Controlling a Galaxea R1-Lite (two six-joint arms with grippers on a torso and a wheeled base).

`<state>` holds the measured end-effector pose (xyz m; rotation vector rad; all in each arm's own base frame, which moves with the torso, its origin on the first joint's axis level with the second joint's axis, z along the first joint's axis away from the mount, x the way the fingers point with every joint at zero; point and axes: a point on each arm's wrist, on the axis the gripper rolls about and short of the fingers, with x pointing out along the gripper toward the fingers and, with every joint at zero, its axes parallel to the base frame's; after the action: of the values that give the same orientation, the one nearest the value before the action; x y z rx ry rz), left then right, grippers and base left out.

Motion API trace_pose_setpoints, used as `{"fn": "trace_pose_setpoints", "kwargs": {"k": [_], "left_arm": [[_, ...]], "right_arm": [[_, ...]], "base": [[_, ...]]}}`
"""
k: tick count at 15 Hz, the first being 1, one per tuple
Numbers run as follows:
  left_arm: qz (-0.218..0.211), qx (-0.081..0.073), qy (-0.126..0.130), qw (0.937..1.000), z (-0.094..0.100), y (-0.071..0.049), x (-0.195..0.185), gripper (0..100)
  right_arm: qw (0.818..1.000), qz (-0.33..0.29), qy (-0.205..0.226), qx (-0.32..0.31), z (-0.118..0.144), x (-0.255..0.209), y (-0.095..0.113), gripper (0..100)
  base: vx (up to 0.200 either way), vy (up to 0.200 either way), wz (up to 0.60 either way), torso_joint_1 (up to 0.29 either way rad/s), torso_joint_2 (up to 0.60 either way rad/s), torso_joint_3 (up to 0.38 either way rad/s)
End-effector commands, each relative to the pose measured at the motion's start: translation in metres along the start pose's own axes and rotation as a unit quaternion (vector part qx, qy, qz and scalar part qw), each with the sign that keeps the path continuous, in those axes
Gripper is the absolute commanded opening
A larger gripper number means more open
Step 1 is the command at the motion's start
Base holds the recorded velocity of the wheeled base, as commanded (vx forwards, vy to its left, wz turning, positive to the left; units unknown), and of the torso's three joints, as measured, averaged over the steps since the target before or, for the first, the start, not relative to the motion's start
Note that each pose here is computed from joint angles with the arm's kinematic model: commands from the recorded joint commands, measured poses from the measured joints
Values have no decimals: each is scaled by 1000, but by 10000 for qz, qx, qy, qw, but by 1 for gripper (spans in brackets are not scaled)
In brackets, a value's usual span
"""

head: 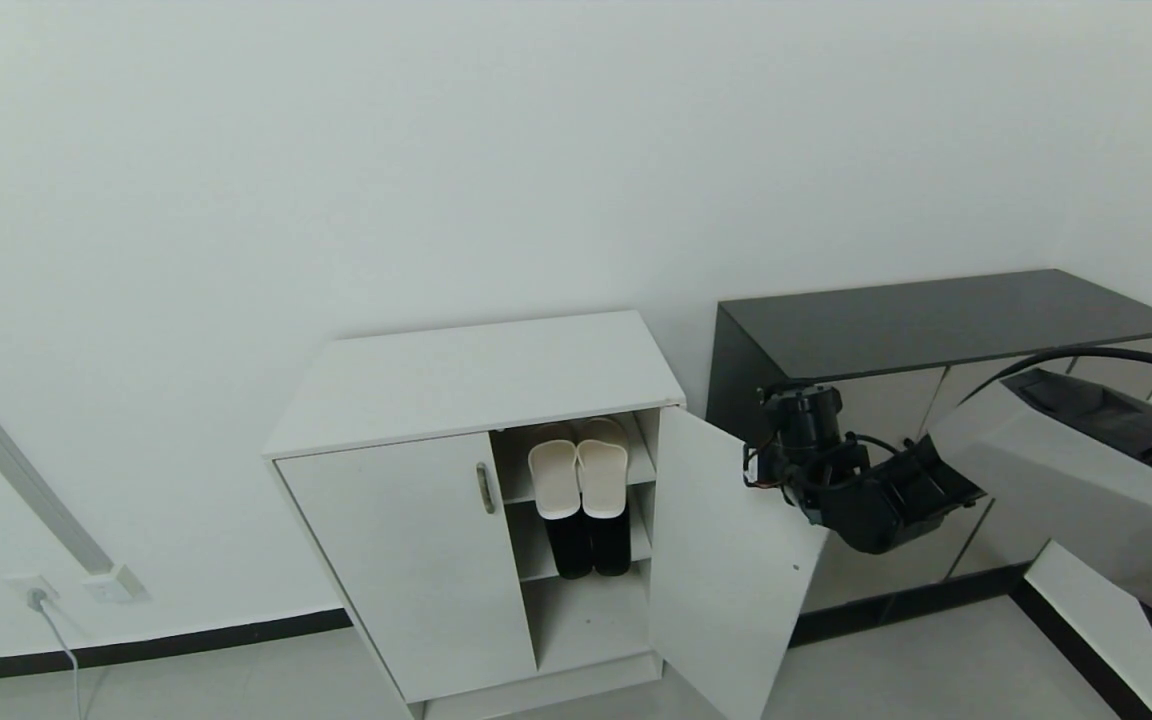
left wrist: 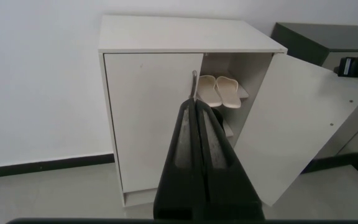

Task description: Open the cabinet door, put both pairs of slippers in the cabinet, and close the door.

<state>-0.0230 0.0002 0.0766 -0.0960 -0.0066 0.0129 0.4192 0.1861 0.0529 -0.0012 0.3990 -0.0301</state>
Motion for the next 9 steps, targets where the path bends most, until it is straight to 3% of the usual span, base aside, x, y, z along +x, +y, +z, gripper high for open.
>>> {"fn": "trace_pose_setpoints", "kwargs": {"k": [1, 9], "left_arm": [[4, -3, 6, 10000, 0, 0, 0, 0], [4, -3, 6, 10000, 0, 0, 0, 0]], "right_arm": [[10000, 87, -41, -15, 5, -11, 5, 0], [9957, 911, 27, -143, 1, -76, 49, 0]], "base": [[0, 0, 0, 0, 0, 0], [0, 0, 0, 0, 0, 0]]}}
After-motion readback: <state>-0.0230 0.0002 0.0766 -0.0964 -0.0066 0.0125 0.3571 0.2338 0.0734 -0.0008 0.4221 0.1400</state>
